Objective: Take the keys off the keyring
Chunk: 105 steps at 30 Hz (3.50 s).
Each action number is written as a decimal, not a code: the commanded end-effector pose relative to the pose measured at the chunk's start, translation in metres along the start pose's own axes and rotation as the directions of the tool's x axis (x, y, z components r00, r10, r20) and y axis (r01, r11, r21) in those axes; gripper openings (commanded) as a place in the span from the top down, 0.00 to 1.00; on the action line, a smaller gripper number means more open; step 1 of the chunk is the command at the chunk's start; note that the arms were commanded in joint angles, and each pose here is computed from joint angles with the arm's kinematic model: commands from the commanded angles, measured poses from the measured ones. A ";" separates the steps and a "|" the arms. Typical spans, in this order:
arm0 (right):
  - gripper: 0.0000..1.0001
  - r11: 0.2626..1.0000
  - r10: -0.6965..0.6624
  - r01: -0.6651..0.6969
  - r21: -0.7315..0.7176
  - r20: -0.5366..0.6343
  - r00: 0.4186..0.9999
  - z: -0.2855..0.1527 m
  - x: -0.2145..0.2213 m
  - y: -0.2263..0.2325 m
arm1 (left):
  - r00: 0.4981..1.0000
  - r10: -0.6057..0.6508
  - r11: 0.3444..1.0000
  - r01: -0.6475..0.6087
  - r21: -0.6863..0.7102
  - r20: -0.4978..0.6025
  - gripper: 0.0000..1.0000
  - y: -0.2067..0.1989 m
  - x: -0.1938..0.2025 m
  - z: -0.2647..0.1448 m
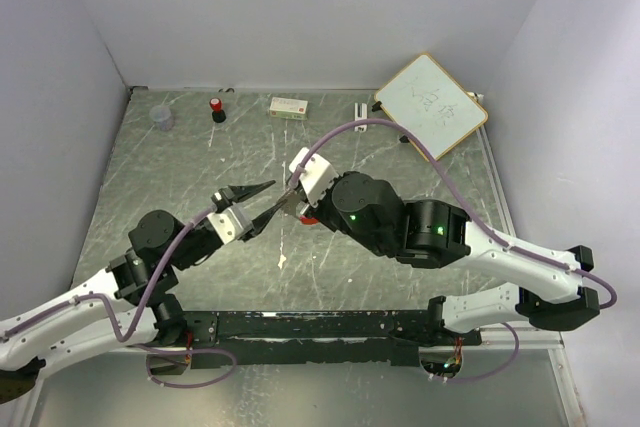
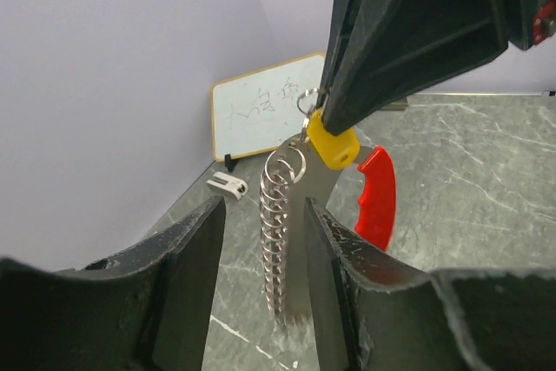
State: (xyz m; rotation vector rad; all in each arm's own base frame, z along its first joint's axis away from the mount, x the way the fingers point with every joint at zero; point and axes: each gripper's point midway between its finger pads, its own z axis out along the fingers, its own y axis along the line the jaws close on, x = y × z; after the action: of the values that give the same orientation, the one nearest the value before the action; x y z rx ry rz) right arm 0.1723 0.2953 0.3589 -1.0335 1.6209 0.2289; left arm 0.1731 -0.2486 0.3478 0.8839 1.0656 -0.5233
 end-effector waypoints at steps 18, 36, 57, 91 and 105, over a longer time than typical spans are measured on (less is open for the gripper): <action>1.00 1.000 -0.024 0.024 -0.020 -0.018 1.000 0.002 0.004 0.008 | 0.978 -0.071 0.989 0.044 0.142 0.196 0.53 -0.025 -0.039 0.009; 1.00 0.998 -0.023 0.023 -0.057 -0.003 1.000 0.005 0.003 0.018 | 0.983 -0.058 0.994 0.041 0.104 0.172 0.60 -0.024 -0.021 0.023; 1.00 0.997 -0.031 0.032 -0.065 0.019 0.999 0.005 -0.006 0.021 | 0.995 -0.040 0.994 0.031 0.102 0.090 0.66 -0.027 0.002 0.027; 1.00 0.996 -0.040 0.042 -0.078 0.018 0.999 0.003 -0.004 0.028 | 0.996 -0.013 0.995 0.004 0.095 0.093 0.81 -0.025 0.001 0.027; 1.00 0.999 -0.043 0.044 0.025 -0.023 0.999 0.009 0.006 0.015 | 0.997 -0.026 1.000 0.026 0.003 0.079 0.93 -0.008 0.000 0.024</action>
State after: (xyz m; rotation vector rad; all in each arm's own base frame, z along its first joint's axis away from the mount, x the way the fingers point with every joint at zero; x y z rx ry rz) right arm 0.1608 0.3100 0.3447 -1.1053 1.6095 0.2220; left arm 0.1708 -0.2823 0.3309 0.9395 1.0081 -0.6089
